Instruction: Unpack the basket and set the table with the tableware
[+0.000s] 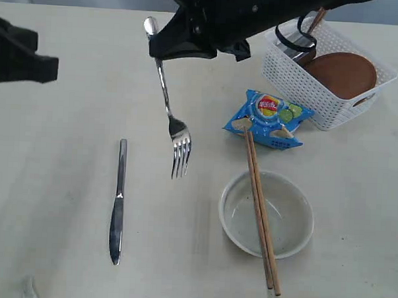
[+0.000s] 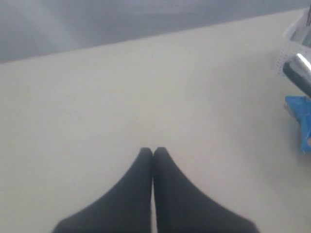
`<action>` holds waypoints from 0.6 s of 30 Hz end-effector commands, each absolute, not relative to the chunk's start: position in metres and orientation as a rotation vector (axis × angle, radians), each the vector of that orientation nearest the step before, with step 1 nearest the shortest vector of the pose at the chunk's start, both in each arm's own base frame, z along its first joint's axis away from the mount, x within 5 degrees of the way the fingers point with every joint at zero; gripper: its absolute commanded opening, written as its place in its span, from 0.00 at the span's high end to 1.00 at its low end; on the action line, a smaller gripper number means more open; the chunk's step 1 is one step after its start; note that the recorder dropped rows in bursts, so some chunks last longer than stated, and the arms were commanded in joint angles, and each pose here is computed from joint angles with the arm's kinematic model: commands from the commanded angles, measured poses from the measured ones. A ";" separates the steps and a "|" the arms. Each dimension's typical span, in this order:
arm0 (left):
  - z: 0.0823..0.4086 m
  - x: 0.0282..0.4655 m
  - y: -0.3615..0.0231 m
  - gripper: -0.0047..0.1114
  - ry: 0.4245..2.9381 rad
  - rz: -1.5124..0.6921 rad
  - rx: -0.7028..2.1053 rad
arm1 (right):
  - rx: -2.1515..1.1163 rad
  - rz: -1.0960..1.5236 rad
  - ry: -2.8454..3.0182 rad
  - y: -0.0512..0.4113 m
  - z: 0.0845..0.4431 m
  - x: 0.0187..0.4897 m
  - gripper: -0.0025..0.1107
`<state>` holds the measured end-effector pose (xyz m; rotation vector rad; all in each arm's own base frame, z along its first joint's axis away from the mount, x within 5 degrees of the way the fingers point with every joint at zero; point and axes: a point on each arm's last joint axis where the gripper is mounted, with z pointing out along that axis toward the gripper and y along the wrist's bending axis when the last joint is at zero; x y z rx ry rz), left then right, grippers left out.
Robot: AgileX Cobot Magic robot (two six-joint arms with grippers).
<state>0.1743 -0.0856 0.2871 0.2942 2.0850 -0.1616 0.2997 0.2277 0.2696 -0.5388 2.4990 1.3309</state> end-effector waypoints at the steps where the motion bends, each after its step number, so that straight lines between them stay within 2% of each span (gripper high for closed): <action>1: 0.269 0.156 -0.080 0.96 2.099 -0.231 0.295 | -0.616 1.331 2.491 0.247 0.272 0.282 0.98; 9: 0.265 0.133 -0.069 0.96 2.064 -0.410 0.136 | -0.466 1.550 2.468 0.253 0.239 0.259 0.98; 12: 0.248 0.130 -0.077 0.96 2.082 -0.552 0.112 | -0.469 1.507 2.458 0.251 0.237 0.262 0.98; 15: 0.226 0.131 -0.080 0.96 2.175 -0.556 0.083 | -0.478 1.501 2.450 0.246 0.237 0.265 0.98; 18: 0.243 0.138 -0.086 0.96 2.114 -0.599 0.084 | -0.500 1.480 2.452 0.246 0.236 0.265 0.98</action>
